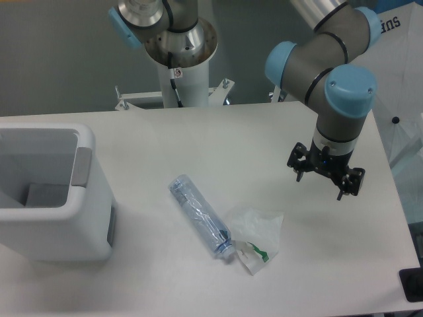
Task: Place the trash in the trash can
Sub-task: 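Move the gripper down toward the crumpled clear plastic bag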
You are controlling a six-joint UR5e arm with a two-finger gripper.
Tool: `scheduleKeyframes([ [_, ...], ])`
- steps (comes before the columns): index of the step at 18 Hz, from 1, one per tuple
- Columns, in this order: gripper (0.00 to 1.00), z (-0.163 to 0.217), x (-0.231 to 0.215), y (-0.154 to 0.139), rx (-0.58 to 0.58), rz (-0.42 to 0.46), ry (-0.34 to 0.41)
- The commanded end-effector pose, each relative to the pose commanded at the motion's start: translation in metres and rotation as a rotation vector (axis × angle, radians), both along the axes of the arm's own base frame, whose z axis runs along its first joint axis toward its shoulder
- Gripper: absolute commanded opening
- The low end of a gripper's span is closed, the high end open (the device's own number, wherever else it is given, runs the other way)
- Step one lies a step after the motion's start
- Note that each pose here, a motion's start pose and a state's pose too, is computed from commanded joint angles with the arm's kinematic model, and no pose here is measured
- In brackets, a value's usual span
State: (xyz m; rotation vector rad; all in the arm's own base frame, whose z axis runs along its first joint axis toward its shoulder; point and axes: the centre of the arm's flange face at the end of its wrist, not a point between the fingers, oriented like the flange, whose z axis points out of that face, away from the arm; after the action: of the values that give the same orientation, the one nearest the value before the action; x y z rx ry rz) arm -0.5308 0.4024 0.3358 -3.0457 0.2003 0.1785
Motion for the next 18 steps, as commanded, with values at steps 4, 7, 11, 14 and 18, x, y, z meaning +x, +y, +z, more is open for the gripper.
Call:
scheduleKeyframes([
  [4, 1.0, -0.001, 0.001, 0.001, 0.001, 0.002, 0.001],
  [7, 1.0, -0.012, 0.005, 0.002, 0.029, -0.003, 0.039],
  [11, 1.0, -0.03, 0.018, 0.008, 0.06, 0.051, 0.054],
  [14, 1.0, -0.047, 0.025, 0.028, 0.06, 0.108, 0.021],
  [18, 1.0, -0.068, 0.042, 0.059, 0.047, 0.069, -0.005],
])
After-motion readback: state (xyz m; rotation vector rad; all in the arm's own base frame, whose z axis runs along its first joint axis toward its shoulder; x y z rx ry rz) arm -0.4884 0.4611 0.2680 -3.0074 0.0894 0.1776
